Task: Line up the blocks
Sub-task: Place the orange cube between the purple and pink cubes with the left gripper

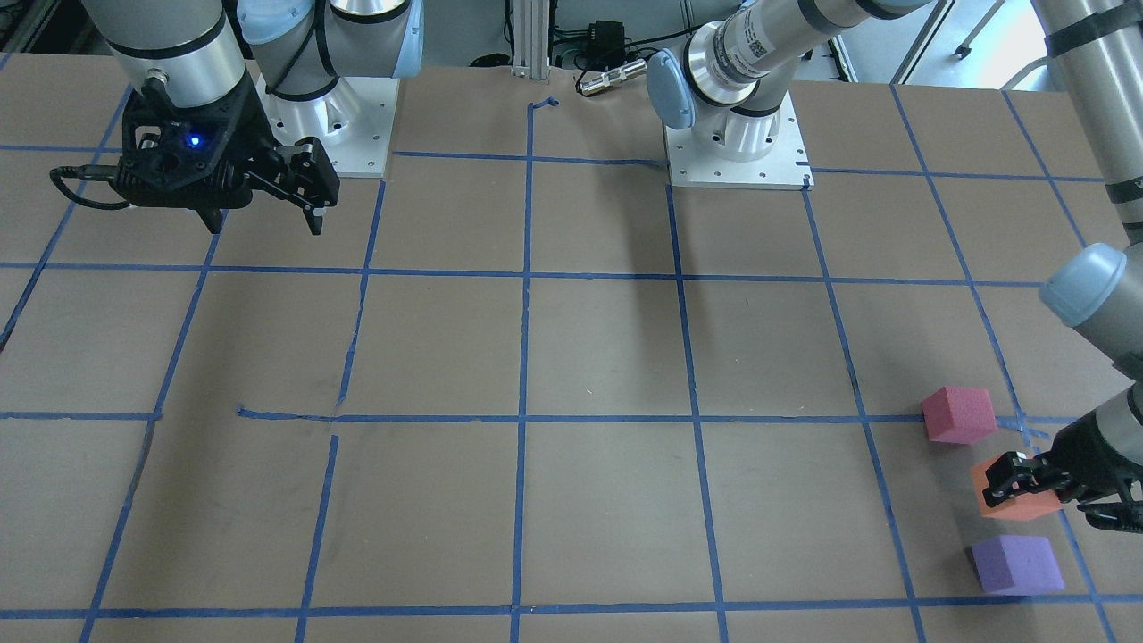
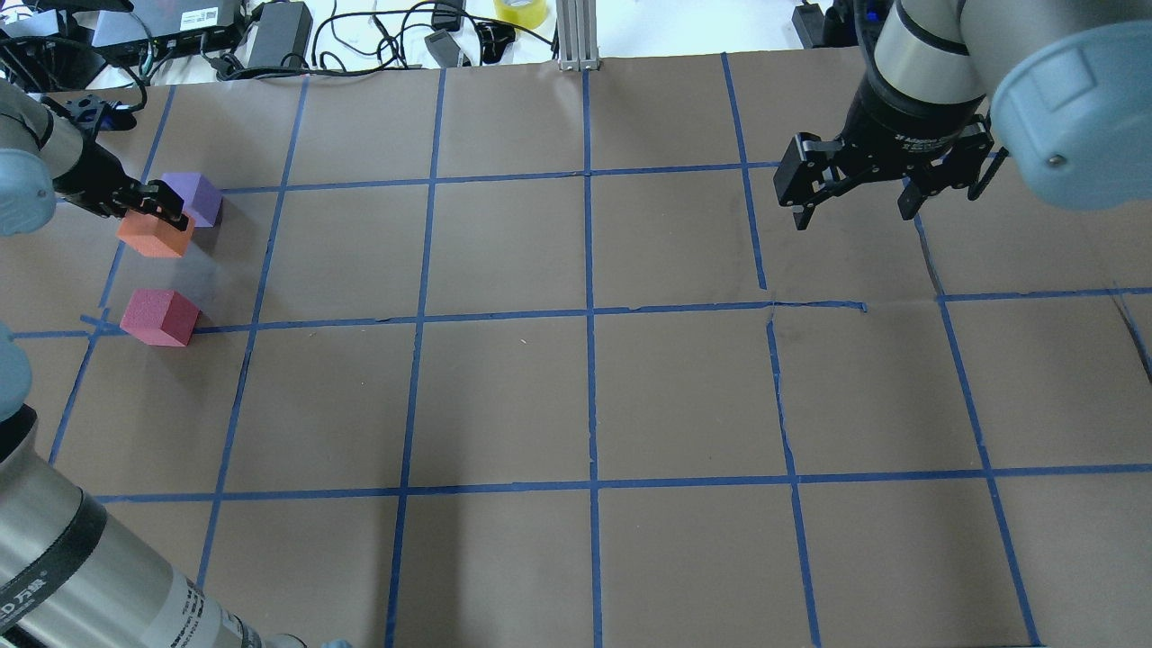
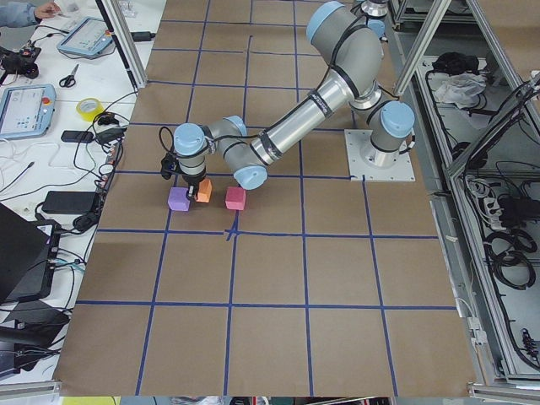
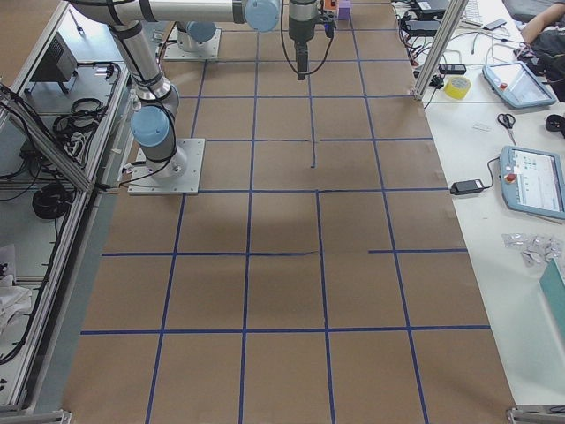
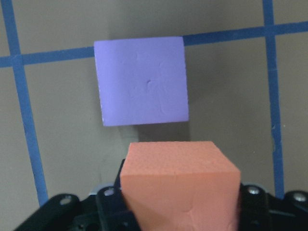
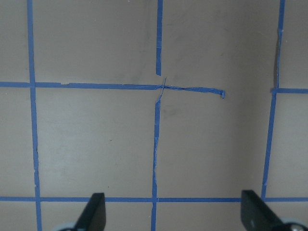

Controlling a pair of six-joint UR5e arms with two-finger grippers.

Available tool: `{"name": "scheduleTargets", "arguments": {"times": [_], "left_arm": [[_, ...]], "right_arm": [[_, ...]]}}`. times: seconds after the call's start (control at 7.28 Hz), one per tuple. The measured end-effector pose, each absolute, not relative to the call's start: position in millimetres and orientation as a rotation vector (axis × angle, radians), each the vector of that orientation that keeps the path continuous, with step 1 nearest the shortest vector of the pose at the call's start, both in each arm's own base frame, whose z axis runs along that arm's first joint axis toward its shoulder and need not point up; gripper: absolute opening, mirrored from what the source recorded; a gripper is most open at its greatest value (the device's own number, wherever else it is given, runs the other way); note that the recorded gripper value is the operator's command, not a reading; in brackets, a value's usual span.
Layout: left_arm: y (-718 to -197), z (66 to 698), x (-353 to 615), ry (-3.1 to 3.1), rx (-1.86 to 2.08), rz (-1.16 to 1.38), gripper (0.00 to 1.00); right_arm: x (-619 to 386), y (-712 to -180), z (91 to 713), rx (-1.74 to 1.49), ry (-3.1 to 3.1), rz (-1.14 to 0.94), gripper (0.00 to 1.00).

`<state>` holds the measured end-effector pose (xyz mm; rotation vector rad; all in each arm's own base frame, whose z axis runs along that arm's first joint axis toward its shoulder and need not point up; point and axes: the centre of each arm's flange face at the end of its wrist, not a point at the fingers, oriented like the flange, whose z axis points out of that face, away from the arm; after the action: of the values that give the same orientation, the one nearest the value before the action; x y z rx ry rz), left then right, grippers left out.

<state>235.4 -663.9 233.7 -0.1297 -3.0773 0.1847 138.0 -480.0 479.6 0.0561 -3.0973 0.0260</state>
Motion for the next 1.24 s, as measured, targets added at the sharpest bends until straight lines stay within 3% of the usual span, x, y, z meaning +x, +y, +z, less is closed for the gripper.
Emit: {"name": "scheduleTargets", "arguments": {"times": [0.55,0.69,0.82,0.96,1.24], "left_arm": [[-654.9,203.0,239.1,-3.073,-0.035,0.096,0.0],[-654.3,195.5,240.8,-3.082,-0.02,0.068,0.17],[-654.3,188.6,241.1,-3.084,-0.018,0.05,0.6],[-654.1,183.6,240.8,-3.082,-0.02,0.042,0.65],[-653.3,176.0,237.5,-3.074,-0.017,0.033,0.66]], "right_arm": [[136.8,-479.2,474.9,0.057,-3.09,0.011,1.0],[136.6,-479.2,474.8,0.055,-3.089,0.012,1.0],[136.5,-479.2,474.6,0.054,-3.089,0.01,1.0],[136.5,-479.1,474.6,0.054,-3.09,0.01,1.0],[136.4,-479.2,474.5,0.056,-3.089,0.01,1.0]]}}
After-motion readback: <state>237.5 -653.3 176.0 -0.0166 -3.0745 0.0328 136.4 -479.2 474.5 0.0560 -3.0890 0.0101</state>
